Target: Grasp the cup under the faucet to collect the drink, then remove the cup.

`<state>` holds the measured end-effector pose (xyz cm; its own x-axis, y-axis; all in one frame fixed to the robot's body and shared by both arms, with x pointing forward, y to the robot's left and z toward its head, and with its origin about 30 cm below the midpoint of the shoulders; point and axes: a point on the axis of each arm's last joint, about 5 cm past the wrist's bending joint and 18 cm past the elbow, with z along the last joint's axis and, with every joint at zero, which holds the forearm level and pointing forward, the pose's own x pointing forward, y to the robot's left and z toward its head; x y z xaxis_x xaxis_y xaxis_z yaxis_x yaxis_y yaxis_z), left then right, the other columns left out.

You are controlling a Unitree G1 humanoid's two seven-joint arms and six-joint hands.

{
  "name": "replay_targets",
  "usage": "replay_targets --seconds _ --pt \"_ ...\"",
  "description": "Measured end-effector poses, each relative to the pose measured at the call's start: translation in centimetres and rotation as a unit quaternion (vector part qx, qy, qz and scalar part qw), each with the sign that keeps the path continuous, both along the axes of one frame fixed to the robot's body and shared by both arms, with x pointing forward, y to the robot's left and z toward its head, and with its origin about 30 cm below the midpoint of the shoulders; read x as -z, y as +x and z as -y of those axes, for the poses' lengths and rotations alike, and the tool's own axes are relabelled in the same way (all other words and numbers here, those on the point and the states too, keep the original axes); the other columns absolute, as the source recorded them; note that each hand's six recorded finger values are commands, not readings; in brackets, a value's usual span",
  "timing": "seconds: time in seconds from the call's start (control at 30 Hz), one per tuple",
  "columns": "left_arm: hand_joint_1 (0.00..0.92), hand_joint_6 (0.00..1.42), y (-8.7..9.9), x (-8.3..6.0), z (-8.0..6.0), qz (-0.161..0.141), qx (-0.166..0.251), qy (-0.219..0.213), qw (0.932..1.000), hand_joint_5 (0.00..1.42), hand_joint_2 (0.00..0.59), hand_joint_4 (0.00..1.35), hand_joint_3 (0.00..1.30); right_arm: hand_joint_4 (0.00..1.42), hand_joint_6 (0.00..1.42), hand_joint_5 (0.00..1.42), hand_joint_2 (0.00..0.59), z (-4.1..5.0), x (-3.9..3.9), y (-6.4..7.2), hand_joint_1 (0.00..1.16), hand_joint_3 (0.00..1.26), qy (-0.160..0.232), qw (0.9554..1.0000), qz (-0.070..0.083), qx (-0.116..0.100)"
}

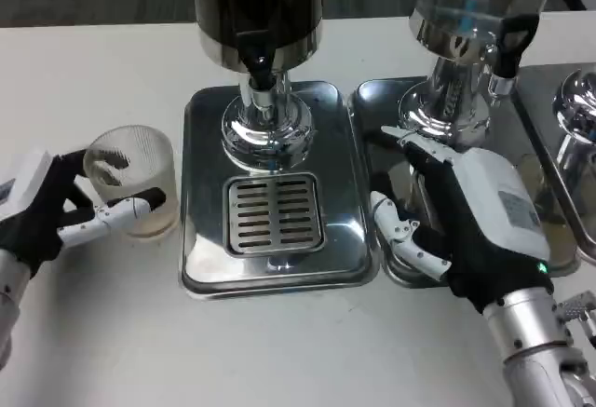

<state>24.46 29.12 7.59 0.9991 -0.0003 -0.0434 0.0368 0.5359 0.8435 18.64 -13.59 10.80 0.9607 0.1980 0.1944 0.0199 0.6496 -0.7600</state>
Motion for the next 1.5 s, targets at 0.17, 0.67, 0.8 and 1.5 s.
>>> replay_targets --seconds 0.17,0.67,0.8,1.5 --pt "0.242 1.22 -0.1 0.0 0.0 0.007 0.001 -0.002 1.0000 0.85 0.186 0.57 0.51 0.26 0.21 0.23 0.493 0.02 -0.03 0.0 0.34 0.27 0.000 1.0000 0.000 0.000" --pt "0.269 1.29 -1.1 0.8 -0.1 0.029 -0.006 -0.010 0.9995 0.92 0.201 0.63 0.57 0.26 0.22 0.23 0.493 0.09 0.01 -0.1 0.34 0.27 0.002 1.0000 -0.005 -0.002" --pt "0.270 1.29 -1.2 0.8 -0.1 0.030 -0.006 -0.010 0.9995 0.92 0.201 0.64 0.58 0.26 0.22 0.23 0.493 0.09 0.01 -0.1 0.34 0.27 0.003 1.0000 -0.007 -0.003" --pt "0.285 1.27 -1.5 0.2 -0.3 0.092 0.009 -0.030 0.9953 0.92 0.194 0.65 0.60 0.26 0.23 0.23 0.493 0.05 0.02 -0.1 0.34 0.26 0.006 0.9999 -0.008 -0.003"
